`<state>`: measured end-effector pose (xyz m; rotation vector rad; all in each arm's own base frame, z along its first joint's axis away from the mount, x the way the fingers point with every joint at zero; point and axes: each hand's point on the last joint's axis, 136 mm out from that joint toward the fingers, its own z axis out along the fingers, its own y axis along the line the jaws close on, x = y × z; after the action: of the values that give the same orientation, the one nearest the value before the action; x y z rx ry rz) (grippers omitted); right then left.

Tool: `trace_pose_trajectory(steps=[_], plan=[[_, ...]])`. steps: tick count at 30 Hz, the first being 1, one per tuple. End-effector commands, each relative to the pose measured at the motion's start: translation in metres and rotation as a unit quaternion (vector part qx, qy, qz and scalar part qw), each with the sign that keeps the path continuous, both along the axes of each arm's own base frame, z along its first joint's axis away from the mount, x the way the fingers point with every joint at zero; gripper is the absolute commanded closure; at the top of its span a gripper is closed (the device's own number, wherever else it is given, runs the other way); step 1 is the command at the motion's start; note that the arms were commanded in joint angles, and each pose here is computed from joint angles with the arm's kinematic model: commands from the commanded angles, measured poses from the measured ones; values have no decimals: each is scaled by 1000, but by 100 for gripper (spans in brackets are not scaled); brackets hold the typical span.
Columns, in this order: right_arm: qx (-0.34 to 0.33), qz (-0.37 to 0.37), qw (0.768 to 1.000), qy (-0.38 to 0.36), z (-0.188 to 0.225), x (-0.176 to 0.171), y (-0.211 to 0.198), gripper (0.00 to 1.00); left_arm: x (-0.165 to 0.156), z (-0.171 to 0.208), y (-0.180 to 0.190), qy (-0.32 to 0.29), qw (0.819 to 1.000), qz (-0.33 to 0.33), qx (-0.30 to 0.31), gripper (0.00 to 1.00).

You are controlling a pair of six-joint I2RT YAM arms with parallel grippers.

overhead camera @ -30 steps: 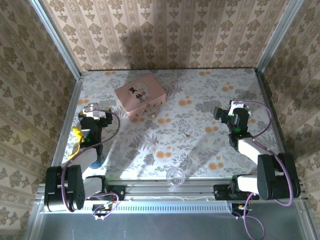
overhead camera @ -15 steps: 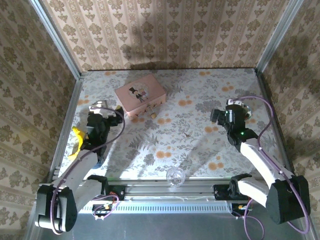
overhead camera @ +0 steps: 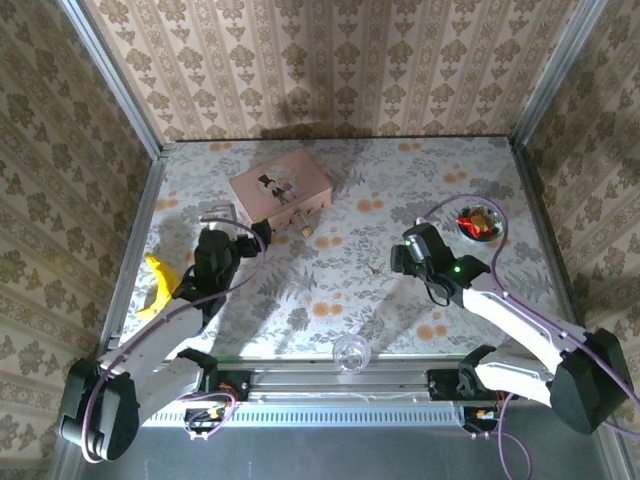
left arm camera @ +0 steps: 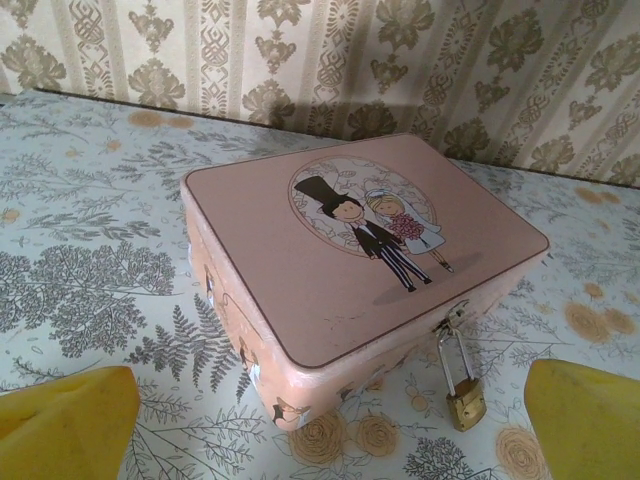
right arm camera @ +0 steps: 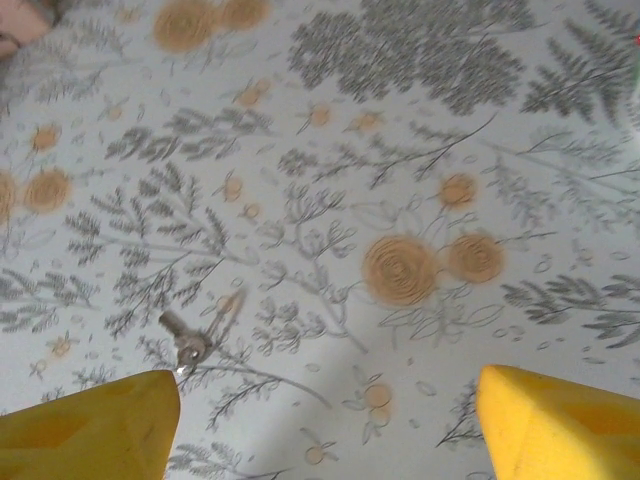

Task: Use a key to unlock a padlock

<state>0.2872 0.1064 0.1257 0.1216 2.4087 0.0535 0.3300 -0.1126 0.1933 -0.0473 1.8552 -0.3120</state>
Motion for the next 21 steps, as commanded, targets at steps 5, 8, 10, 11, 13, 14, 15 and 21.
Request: trace_pose_trajectory(steps=[5,8,10,11,13,14,15,21], plan=[[-10,36,998,43,-11,6,42,33,5,-6,0,14,1000,18,-22,0],[-5,54,997,57,-17,11,58,35,5,-8,1,11,999,22,-24,0],[-11,59,995,76,-29,14,64,36,5,-9,2,12,999,24,-24,0],[-16,58,995,84,-33,15,64,37,5,-9,2,13,999,23,-23,0],[-31,53,992,107,-45,16,64,38,5,-9,2,13,999,22,-22,0],[-37,50,991,116,-50,17,63,39,5,-10,2,15,999,23,-21,0],[-42,51,990,127,-56,17,64,40,4,-10,2,16,999,23,-21,0],[-58,51,982,170,-82,18,68,48,6,-13,-1,21,999,18,-22,0]])
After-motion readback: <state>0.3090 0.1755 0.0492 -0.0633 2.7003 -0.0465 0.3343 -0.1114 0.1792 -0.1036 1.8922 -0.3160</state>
